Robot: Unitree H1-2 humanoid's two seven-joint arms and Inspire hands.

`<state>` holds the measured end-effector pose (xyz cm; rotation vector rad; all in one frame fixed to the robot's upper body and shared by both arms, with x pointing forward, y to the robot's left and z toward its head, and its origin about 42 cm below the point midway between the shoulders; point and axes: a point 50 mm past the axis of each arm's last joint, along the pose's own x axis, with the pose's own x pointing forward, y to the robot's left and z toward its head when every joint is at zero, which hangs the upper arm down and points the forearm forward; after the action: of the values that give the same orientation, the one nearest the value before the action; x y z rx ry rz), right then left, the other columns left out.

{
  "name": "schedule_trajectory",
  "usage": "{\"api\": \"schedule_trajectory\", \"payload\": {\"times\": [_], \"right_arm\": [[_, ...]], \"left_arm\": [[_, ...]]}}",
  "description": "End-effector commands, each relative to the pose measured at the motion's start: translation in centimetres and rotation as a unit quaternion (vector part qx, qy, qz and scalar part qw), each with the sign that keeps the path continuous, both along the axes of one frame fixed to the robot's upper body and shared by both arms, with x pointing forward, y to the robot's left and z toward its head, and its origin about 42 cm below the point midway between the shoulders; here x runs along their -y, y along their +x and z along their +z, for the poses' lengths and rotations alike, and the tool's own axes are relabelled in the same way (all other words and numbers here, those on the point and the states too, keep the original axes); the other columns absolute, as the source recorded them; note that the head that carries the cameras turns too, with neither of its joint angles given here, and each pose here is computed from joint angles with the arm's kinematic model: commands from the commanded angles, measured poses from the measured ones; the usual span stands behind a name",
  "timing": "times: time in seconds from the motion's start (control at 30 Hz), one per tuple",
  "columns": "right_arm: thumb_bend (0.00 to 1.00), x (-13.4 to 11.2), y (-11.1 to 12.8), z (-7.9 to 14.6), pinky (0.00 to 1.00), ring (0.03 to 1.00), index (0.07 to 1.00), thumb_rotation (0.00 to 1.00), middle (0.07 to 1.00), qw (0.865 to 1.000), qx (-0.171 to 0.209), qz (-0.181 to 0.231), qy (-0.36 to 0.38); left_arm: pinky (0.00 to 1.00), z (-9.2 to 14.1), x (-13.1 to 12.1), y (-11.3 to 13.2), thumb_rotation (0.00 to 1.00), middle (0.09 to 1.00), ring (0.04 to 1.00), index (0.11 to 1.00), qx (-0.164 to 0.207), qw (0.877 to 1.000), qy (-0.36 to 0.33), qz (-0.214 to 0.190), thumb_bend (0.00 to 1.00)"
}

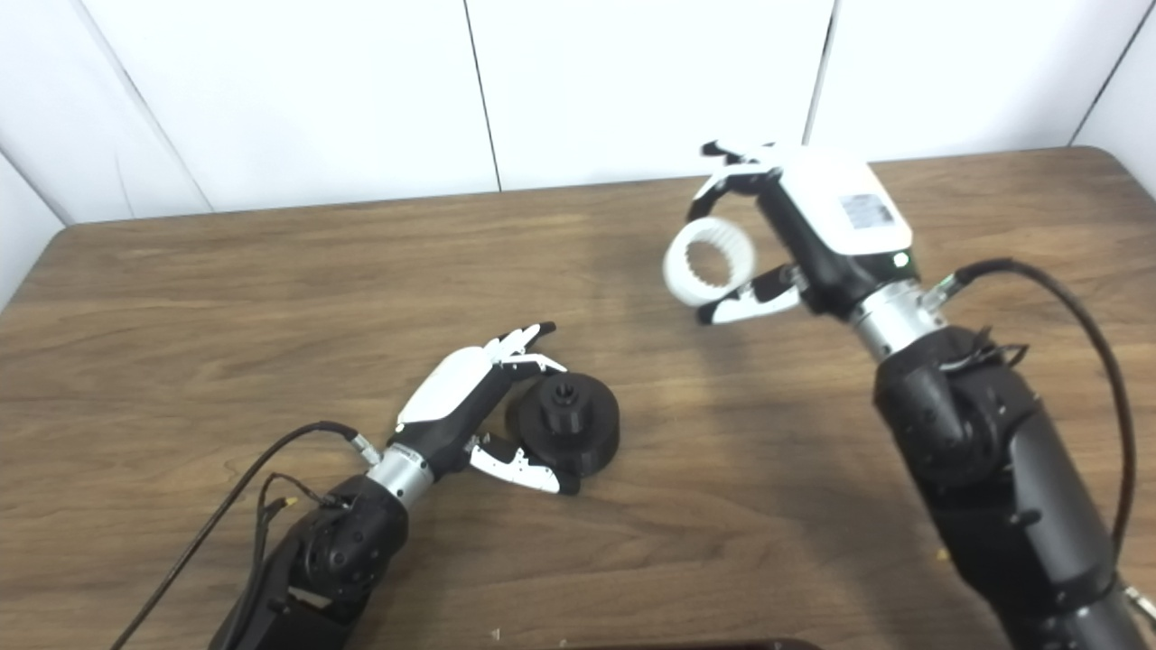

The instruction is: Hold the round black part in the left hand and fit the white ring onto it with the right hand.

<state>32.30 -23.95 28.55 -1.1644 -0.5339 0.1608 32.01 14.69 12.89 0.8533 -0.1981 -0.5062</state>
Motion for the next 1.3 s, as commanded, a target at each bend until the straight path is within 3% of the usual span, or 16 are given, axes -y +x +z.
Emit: {"api": "schedule_trajectory", "payload": {"times": [0.0, 0.4, 0.7, 1.27], "right_arm": [[0.52, -1.0, -0.8, 1.6, 0.83, 0.84, 0.492, 0.16, 0.864, 0.999, 0.038, 0.027, -0.001], [0.52, -4.8, -3.6, -0.2, 0.83, 0.845, 0.493, 0.16, 0.872, 0.997, 0.001, 0.083, -0.002], [0.52, -6.6, -3.3, -2.8, 0.8, 0.839, 0.493, 0.16, 0.867, 0.995, -0.029, 0.1, 0.004], [0.52, -8.8, -1.4, -5.4, 0.81, 0.839, 0.494, 0.16, 0.877, 0.992, -0.063, 0.108, -0.018]], "left_arm": [[1.0, 1.6, 0.1, 1.2, 0.37, 1.0, 1.0, 0.645, 0.029, 1.0, -0.002, -0.003, 0.98], [1.0, 1.8, 0.2, 1.3, 0.38, 1.0, 1.0, 0.644, 0.031, 0.999, -0.002, -0.005, 0.99], [1.0, 1.8, 0.3, 1.2, 0.38, 1.0, 1.0, 0.637, 0.032, 0.999, -0.004, -0.007, 0.99], [1.0, 1.9, 0.7, 0.7, 0.36, 1.0, 1.0, 0.637, 0.03, 0.999, -0.005, -0.01, 0.98]]}}
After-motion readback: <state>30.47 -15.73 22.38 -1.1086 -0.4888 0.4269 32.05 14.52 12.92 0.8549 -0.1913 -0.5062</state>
